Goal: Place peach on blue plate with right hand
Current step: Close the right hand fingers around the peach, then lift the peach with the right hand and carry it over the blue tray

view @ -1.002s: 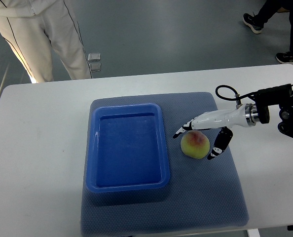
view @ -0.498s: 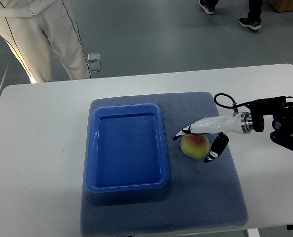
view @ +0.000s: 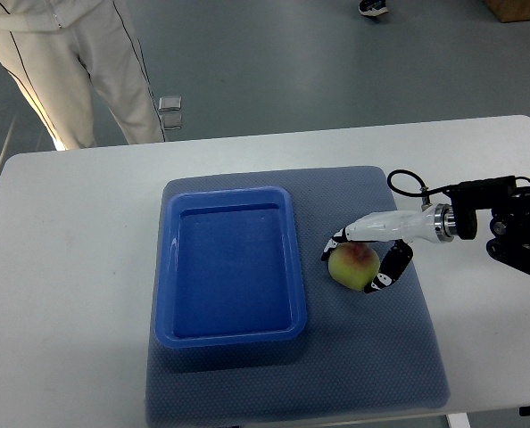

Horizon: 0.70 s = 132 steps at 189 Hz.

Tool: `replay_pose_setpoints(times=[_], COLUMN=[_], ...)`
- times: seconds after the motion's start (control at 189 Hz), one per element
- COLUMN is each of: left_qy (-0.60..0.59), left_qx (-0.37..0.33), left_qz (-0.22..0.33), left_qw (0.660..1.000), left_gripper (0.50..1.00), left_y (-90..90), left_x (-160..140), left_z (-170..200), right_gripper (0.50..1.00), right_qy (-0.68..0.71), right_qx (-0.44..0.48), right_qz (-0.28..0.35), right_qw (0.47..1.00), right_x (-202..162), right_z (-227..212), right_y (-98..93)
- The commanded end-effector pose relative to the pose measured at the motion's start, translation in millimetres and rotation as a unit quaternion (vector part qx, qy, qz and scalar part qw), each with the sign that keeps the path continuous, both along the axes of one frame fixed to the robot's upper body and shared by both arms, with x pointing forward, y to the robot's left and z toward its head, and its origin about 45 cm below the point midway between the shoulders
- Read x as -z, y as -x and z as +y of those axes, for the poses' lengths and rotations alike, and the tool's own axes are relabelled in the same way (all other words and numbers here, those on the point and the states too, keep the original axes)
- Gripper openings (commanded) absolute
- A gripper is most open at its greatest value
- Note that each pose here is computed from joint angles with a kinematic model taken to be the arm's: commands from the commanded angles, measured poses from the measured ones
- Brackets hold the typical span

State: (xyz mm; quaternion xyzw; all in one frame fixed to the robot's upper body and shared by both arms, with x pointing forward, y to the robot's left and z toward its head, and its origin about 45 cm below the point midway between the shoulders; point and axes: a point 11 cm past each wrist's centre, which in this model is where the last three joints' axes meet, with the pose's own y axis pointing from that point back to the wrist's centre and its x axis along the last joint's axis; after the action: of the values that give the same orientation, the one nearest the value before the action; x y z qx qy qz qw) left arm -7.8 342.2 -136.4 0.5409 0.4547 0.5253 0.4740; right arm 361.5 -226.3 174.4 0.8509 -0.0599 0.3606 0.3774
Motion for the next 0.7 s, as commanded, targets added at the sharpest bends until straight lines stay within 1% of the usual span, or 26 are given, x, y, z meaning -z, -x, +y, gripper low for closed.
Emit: replay_pose_setpoints(times=[0.0, 0.138, 0.217, 0.334, 0.419, 0.504, 0.605, 0.695], left_qy=[0.0, 0.0, 0.0, 0.0, -0.001, -0.001, -0.001, -0.001], left_qx=[0.0, 0.0, 0.0, 0.0, 0.0, 0.0, 0.0, 0.0], left_qz=[0.0, 0.0, 0.0, 0.0, 0.0, 0.0, 0.0, 0.0], left_qw=[1.0, 1.0, 1.0, 1.0, 1.0, 1.0, 1.0, 1.0], left_gripper=[1.0, 1.0, 1.0, 1.0, 1.0, 1.0, 1.0, 1.0], left_y=[0.0, 0.0, 0.0, 0.0, 0.0, 0.0, 0.0, 0.0], left_x=[0.0, 0.0, 0.0, 0.0, -0.1, -0.1, -0.1, -0.1], left_z=[0.0, 0.0, 0.0, 0.0, 0.5, 0.5, 0.5, 0.5], right_gripper=[0.76, 0.762, 0.762, 0.762, 0.764, 0.764, 0.768, 0.772], right_qy=[-0.004, -0.003, -0.005, -0.006, -0.018, -0.027, -0.038, -0.05], right_qx=[0.002, -0.003, -0.013, -0.026, -0.051, -0.067, -0.082, -0.088], right_qz=[-0.008, -0.033, -0.053, -0.067, -0.083, -0.085, -0.076, -0.062], right_qw=[1.0, 0.999, 0.998, 0.997, 0.995, 0.994, 0.993, 0.993], right_x=[-9.6, -31.8, -50.8, -65.4, -79.1, -80.7, -72.8, -57.7], right_z=[0.0, 3.5, 12.3, 26.1, 60.9, 90.0, 126.9, 159.0], right_y=[-5.7, -19.4, -29.8, -37.4, -45.6, -50.5, -52.0, -48.7])
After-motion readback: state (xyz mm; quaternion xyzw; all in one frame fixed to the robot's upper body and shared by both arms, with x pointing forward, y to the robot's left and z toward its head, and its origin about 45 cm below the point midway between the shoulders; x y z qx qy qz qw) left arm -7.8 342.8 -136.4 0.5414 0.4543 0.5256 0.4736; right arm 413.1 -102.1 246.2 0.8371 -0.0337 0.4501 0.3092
